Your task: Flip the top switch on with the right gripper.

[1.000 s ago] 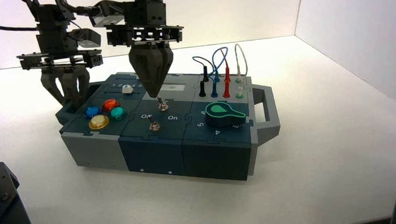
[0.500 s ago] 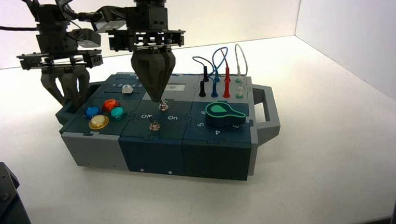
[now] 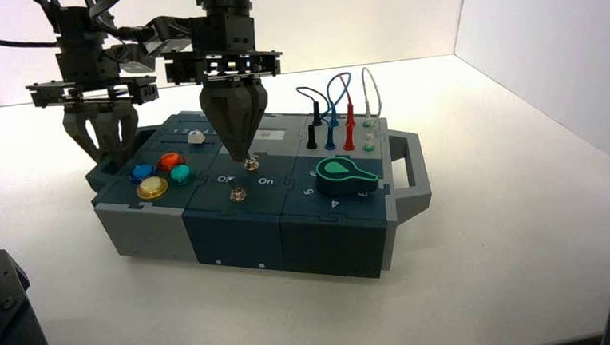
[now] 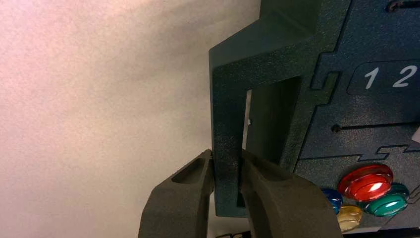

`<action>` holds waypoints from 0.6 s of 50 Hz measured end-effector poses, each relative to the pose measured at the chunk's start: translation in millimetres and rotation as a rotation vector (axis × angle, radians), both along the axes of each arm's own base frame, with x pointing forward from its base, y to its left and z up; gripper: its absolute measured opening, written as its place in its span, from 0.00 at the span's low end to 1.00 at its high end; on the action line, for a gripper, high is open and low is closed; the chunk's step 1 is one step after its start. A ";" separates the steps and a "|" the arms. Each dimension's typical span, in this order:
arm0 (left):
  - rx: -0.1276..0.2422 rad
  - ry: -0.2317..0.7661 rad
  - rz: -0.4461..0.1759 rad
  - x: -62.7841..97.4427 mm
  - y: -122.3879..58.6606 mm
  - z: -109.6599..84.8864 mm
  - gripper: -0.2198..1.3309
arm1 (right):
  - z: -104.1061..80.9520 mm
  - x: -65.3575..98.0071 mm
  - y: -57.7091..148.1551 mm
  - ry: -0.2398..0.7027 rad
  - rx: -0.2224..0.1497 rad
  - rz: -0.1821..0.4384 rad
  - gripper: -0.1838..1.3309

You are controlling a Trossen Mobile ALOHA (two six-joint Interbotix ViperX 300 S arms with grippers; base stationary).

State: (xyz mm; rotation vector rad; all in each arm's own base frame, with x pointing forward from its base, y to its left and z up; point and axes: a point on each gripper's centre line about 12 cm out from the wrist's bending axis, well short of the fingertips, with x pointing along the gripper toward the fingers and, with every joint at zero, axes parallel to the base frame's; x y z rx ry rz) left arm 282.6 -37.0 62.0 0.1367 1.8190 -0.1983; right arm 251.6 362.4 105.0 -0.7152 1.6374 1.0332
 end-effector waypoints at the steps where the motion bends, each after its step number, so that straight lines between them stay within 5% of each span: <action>1: 0.000 -0.006 -0.004 1.4 -0.4 0.4 0.44 | 1.1 0.7 0.9 -0.003 0.004 0.000 0.03; 30: -0.001 -0.011 -0.004 2.3 0.3 0.6 0.44 | 2.1 4.6 4.2 -0.008 0.007 0.001 0.03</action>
